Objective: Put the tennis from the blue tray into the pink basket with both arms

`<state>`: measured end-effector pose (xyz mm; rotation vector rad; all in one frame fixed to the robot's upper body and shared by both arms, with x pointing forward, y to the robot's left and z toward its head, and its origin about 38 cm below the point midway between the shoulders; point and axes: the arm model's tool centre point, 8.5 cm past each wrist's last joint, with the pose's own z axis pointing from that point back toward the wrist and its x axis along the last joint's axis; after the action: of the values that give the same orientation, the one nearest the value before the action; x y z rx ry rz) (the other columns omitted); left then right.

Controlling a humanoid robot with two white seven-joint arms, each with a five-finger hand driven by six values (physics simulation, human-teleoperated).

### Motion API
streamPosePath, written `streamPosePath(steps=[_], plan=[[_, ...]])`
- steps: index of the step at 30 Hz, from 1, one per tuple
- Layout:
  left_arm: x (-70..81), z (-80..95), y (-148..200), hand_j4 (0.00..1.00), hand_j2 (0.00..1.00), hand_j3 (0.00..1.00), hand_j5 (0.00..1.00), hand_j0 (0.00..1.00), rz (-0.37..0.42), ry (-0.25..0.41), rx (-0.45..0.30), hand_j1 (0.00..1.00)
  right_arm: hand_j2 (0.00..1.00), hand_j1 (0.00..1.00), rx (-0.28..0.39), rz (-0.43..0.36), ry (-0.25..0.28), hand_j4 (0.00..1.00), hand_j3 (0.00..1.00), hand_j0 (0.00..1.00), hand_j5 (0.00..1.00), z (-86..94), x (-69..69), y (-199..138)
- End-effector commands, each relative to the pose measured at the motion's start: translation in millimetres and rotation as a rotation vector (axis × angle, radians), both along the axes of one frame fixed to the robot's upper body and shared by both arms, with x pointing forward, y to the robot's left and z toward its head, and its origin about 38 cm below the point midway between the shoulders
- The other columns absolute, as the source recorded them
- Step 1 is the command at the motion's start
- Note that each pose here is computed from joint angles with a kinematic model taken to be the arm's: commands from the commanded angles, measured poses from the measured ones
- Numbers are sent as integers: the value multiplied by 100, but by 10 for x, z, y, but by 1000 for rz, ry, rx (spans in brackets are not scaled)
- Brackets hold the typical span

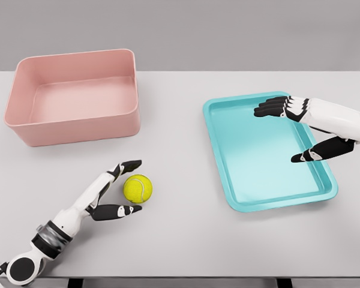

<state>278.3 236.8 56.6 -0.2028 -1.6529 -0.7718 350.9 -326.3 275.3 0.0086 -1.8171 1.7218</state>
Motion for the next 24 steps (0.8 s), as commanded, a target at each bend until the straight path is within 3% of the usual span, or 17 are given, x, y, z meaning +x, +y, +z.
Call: streamPosePath(steps=[1,10,20,24], plan=[[-1,-30,13,87,87,87,87,87,4,7,4,87,100,100,7,-1,2,100,100,100,100,12,3,-2],[-22,-82,-14,86,86,86,86,86,-1,21,4,86,100,100,7,-1,2,100,100,100,100,12,3,-2],[-13,-18,-33,55,55,55,55,55,-18,-11,-17,55,100,100,7,-1,1,100,100,100,100,17,4,-2],[-4,13,-38,53,53,53,53,53,-20,-19,-20,53,100,100,7,-2,0,100,100,100,100,22,5,-4]])
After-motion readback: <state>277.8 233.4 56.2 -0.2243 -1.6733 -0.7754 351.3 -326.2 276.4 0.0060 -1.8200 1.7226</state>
